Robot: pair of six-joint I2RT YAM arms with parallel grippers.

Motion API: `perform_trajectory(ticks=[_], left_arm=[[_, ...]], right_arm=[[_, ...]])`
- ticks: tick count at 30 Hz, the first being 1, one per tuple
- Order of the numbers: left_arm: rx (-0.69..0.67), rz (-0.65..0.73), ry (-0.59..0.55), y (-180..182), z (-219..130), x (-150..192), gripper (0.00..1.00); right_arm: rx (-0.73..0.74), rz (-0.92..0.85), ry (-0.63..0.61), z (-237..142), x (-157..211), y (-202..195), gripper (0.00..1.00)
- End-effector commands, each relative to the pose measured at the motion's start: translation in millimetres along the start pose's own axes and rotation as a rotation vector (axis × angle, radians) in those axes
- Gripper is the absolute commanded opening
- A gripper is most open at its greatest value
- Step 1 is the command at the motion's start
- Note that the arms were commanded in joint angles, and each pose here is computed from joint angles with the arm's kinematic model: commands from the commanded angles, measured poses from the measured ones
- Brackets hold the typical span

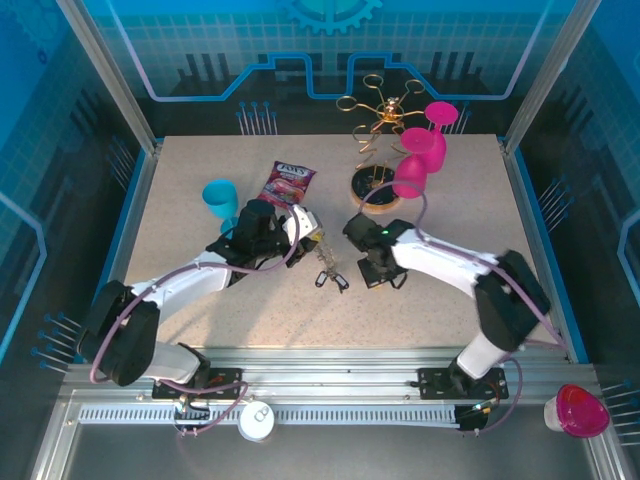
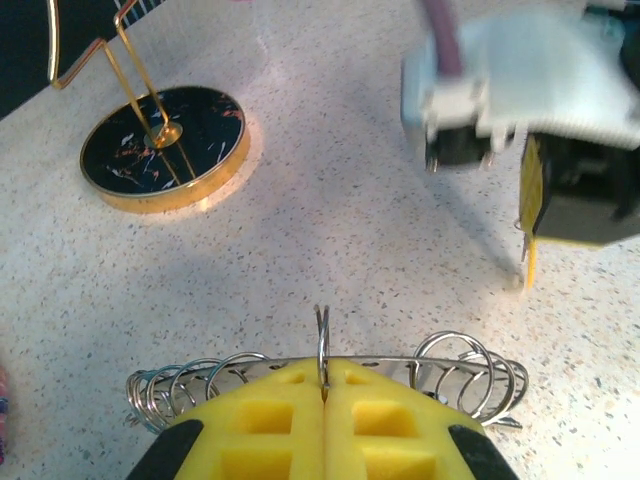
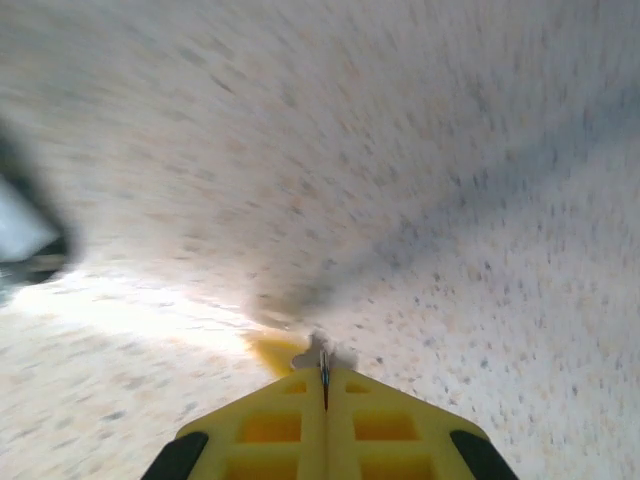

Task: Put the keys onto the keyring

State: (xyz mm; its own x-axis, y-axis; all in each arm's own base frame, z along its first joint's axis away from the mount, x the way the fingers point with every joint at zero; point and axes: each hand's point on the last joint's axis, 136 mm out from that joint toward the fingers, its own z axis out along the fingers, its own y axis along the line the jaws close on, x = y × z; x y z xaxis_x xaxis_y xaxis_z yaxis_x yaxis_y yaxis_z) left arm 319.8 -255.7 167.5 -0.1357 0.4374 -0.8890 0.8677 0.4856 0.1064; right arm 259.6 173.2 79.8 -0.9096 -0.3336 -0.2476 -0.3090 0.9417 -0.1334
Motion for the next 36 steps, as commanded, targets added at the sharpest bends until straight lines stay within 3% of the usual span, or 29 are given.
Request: perform_trajectory(ticks=[1, 3, 11, 17, 24, 36], left_arm=[[0.075, 0.134, -0.083, -21.6, -16.3, -16.2, 0.00], [0.104, 0.190, -0.111, -32.6, -23.4, -18.0, 0.00], [0.148, 0.349, -0.189, -58.0, -37.3, -23.3, 0.00], [0.197, 0.421, -0.178, -73.9, -40.7, -18.1, 0.00], [0.226, 0.469, -0.180, -87.9, -36.7, -11.7, 0.00], [0.327, 0.491, -0.195, -106.0, -38.6, -7.7, 0.00]], right_arm=[[-0.231, -0.149, -0.230, -35.8, -26.1, 25.8, 0.00], [-0.370, -0.224, -0.335, -54.3, -37.0, 38.6, 0.00], [-0.702, -0.450, -0.632, -102.5, -51.3, 67.9, 0.00], [-0.687, -0.644, -0.845, -122.7, -40.4, 72.8, 0.00], [-0.701, -0.853, -0.899, -139.0, -25.9, 87.2, 0.00], [-0.448, -1.216, -1.055, -142.1, -24.5, 102.5, 0.00]])
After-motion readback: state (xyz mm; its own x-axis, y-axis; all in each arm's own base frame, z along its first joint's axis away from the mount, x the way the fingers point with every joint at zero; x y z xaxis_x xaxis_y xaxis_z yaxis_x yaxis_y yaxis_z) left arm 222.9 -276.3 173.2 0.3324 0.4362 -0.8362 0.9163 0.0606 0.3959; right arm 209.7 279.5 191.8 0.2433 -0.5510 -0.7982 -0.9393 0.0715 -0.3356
